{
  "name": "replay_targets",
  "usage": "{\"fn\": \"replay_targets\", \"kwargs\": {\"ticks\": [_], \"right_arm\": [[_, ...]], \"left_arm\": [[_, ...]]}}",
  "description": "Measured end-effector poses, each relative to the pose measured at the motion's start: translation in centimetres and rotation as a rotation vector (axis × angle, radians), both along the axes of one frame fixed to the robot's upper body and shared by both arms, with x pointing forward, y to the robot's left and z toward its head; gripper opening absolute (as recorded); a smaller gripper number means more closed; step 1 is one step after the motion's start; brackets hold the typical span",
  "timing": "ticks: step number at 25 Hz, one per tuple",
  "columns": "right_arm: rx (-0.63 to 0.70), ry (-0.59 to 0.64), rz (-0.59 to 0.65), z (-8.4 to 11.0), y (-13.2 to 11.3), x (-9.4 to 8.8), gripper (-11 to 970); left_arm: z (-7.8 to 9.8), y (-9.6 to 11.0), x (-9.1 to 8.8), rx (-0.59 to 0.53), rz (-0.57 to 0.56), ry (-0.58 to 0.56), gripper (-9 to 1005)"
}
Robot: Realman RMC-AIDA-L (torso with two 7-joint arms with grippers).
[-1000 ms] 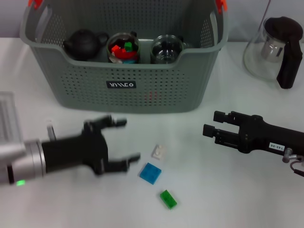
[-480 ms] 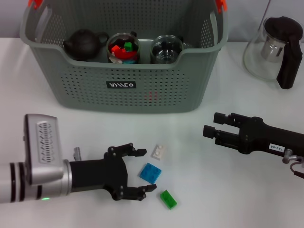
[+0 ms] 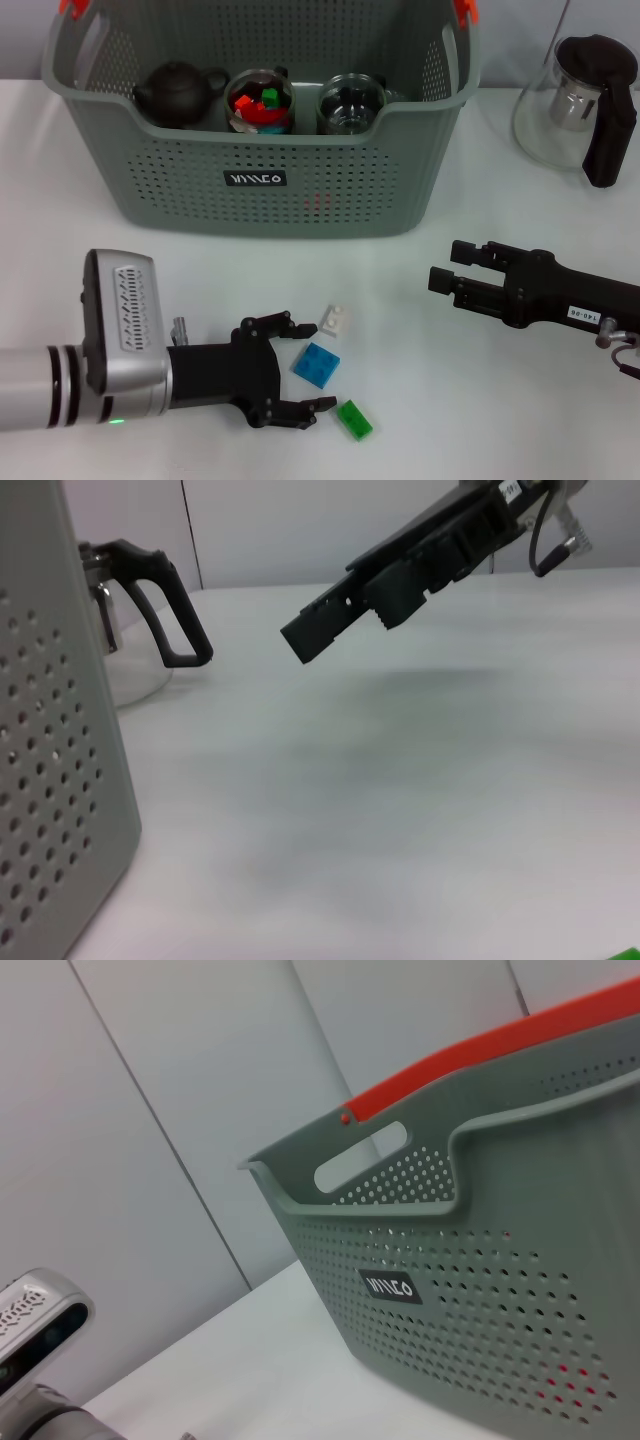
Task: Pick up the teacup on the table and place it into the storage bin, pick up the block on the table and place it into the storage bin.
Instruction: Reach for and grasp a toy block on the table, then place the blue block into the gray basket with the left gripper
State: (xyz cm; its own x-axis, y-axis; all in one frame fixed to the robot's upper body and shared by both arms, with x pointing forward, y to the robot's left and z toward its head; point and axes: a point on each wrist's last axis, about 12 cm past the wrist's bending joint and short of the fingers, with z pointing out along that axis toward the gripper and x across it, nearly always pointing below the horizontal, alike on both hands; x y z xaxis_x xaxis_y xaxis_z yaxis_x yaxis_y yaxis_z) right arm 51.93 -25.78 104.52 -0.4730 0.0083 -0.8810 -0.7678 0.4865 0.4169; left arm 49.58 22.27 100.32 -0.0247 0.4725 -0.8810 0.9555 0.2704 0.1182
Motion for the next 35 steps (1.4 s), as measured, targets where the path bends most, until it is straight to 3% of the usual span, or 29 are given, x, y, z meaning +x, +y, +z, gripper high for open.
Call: {"fn": "replay_targets", "kwargs": {"ticks": [28, 35], "right_arm": [[-0.003, 0.005, 0.002, -0.12, -0.11, -0.19, 715], [-0.004, 0.005, 0.002, -0.12, -0.13, -0.17, 714]], "left_arm": [[-0.41, -0.87, 0.41, 0.01, 0.012, 0.023, 682], [-0.22, -0.77, 0.66, 0.013, 0.007, 0.017, 604]]}}
